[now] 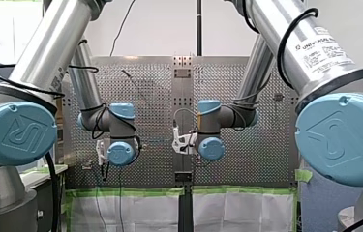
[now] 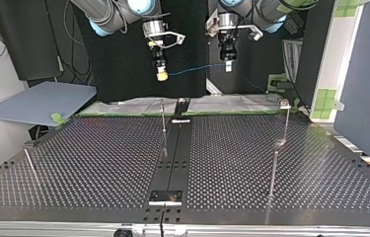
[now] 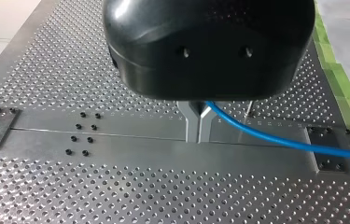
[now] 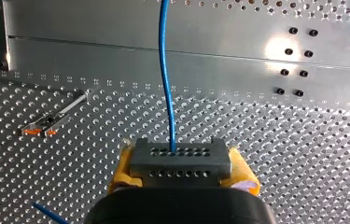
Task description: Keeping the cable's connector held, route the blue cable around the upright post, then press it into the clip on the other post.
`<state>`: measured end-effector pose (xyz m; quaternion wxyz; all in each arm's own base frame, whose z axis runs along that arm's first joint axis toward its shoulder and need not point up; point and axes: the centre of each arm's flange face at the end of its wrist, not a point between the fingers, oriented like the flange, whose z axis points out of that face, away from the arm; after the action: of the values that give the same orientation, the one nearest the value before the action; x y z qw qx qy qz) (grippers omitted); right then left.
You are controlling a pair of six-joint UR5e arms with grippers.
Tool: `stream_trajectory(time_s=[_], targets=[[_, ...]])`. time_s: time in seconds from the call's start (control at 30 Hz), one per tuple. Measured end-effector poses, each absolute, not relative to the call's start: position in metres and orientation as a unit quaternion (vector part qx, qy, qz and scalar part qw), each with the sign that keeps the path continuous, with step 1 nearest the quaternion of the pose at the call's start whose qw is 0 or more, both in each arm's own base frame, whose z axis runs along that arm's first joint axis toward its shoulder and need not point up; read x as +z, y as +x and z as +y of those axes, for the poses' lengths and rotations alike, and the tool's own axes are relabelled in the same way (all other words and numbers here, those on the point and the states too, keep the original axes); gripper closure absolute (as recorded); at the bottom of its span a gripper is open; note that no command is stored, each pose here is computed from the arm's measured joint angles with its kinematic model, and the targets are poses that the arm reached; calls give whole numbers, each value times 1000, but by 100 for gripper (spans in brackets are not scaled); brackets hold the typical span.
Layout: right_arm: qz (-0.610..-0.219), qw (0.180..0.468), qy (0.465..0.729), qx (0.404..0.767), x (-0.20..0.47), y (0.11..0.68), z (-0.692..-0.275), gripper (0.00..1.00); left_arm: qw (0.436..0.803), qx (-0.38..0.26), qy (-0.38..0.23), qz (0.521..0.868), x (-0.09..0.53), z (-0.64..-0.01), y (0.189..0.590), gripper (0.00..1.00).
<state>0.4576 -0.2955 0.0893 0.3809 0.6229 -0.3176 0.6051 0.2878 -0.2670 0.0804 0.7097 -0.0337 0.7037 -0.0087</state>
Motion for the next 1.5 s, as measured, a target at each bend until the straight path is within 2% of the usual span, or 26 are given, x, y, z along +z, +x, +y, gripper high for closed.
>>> stream_trajectory(time_s=[0.8,1.1,1.5], targets=[[-317,381,623,605,89,458,-295,100,709,-8,-34,704,80,-267,288,100],[-316,365,659,577,60,460,-279,100,688,5,-20,725,61,-264,281,100],[-316,364,663,573,56,460,-278,100,685,7,-18,728,58,-263,280,100]])
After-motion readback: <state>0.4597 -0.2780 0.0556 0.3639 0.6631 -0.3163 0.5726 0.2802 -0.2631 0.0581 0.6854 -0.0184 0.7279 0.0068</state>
